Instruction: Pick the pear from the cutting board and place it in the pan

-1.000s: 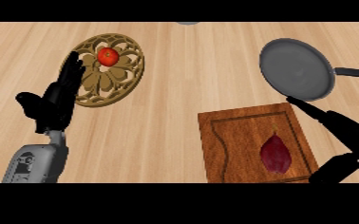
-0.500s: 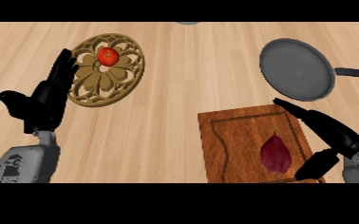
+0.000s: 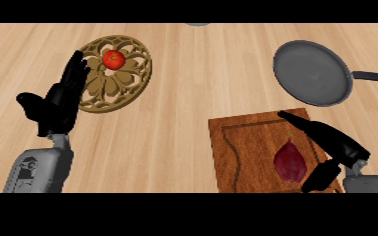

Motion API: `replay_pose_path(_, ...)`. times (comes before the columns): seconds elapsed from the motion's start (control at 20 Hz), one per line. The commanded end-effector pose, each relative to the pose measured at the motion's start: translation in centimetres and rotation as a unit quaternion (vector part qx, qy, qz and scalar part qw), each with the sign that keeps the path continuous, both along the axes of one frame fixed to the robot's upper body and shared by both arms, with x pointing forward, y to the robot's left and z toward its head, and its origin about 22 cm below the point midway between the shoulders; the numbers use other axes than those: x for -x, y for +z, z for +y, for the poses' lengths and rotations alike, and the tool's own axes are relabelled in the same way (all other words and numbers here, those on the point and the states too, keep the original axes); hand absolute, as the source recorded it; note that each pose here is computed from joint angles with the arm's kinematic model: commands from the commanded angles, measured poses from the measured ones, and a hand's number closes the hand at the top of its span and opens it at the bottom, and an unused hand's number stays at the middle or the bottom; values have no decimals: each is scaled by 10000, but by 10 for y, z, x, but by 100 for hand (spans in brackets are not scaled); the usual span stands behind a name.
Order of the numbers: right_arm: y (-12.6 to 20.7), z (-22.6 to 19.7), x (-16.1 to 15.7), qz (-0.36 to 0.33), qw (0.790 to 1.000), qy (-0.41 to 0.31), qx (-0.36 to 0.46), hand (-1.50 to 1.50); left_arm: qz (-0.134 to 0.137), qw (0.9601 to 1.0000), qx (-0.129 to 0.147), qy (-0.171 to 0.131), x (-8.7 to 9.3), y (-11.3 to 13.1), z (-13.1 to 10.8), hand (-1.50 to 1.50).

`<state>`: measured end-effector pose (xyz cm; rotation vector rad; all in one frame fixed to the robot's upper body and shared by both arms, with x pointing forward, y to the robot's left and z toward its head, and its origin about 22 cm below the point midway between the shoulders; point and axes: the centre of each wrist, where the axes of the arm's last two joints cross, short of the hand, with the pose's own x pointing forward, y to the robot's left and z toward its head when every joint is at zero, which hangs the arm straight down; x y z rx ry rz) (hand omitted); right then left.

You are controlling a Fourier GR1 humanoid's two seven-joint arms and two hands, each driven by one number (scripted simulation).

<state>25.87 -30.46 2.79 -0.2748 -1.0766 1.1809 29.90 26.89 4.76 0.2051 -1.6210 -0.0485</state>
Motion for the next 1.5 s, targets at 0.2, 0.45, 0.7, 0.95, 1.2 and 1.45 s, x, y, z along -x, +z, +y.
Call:
replay_pose_path(0.2,-24,22,-1,48,9970,678,-373,150,45,9999,162,4,2,-8,22,0)
replay_pose_path(0.45,-16,20,8,-250,9968,726,-202,150,-65,10000,-21,5,-1,14,18,0)
replay_pose_path(0.7,-44,20,8,-373,9969,685,-74,150,9,10000,-10,11,12,-2,1,0)
replay_pose_path(0.95,-9,110,29,-866,9882,996,774,150,38,10000,88,12,8,3,3,0)
replay_pose_path(1.2,17,159,58,-1817,9729,834,1160,150,65,9999,-21,139,4,0,5,0)
replay_pose_path(1.45,58,152,73,-3204,9439,334,726,150,35,9999,12,114,-5,1,6,0)
